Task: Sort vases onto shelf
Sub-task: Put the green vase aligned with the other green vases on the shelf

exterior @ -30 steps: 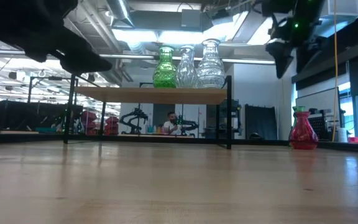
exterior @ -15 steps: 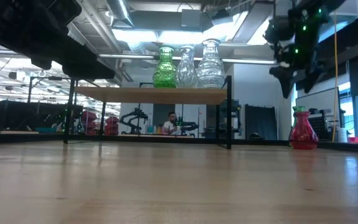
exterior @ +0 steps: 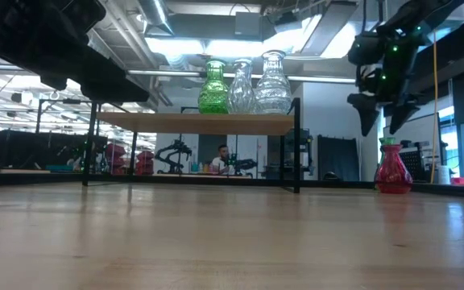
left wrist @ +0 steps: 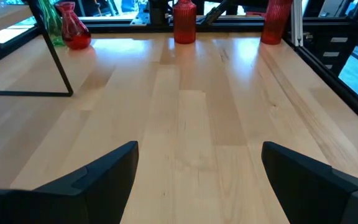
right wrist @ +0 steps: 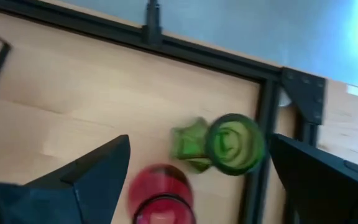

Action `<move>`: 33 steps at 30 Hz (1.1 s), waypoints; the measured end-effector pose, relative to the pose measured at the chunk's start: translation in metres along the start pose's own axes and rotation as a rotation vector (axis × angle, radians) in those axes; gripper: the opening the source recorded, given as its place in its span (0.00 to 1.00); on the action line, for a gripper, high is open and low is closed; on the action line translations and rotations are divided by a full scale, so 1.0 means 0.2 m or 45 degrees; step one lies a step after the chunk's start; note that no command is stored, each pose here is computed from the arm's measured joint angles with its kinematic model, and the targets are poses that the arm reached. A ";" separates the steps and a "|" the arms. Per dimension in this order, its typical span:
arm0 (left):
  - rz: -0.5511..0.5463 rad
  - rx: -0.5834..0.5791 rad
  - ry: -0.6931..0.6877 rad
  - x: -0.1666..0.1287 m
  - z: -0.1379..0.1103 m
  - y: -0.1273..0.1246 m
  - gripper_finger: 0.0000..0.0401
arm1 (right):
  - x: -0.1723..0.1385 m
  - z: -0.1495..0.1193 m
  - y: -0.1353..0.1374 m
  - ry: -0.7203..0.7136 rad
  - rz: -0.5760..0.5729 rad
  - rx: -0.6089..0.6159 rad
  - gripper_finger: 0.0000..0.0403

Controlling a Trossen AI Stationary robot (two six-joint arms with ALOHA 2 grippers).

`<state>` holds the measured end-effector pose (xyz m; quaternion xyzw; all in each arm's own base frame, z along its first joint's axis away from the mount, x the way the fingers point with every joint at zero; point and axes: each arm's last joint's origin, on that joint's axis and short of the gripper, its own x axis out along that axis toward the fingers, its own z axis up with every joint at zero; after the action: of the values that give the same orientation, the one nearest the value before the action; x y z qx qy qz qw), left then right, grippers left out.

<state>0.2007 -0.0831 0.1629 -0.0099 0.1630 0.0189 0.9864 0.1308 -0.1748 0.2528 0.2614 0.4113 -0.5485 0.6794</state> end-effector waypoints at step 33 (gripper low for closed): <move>0.003 0.000 -0.001 0.00 0.00 0.00 0.84 | 0.11 0.08 0.01 0.161 0.054 -0.013 0.82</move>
<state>0.2007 -0.0831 0.1629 -0.0095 0.1628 0.0200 0.9864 0.1381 -0.1982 0.2425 0.3007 0.4507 -0.5143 0.6647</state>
